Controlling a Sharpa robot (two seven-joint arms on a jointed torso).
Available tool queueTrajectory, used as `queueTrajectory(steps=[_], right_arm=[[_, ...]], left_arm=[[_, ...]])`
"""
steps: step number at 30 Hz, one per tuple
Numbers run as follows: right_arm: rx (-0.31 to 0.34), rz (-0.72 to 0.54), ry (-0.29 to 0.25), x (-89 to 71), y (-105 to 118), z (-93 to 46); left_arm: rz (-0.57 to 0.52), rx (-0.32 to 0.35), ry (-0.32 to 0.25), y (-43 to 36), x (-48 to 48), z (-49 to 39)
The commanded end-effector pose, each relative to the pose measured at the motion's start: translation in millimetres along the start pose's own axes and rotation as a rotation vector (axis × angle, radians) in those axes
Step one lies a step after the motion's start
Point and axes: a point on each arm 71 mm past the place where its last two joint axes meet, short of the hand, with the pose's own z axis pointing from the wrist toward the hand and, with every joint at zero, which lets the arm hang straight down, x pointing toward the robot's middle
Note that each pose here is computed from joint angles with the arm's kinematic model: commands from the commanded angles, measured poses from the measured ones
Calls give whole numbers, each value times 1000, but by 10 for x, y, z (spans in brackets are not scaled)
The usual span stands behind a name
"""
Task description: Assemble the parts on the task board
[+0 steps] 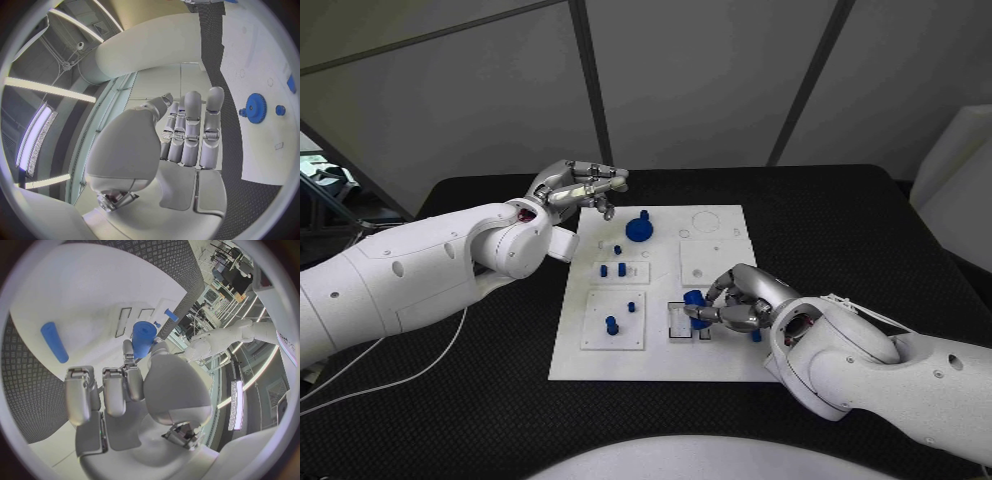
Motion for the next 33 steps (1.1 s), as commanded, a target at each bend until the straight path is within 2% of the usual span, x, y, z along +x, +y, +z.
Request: queueTrajectory(steps=[1, 21, 33], right_arm=[[9, -6, 56, 49, 17, 21], [2, -21, 53, 88, 49, 122], [-38, -38, 35, 63, 72, 83]], left_arm=[[-8, 5, 13, -15, 17, 1], [-8, 0, 14, -18, 8, -10], [-7, -1, 11, -19, -7, -20]])
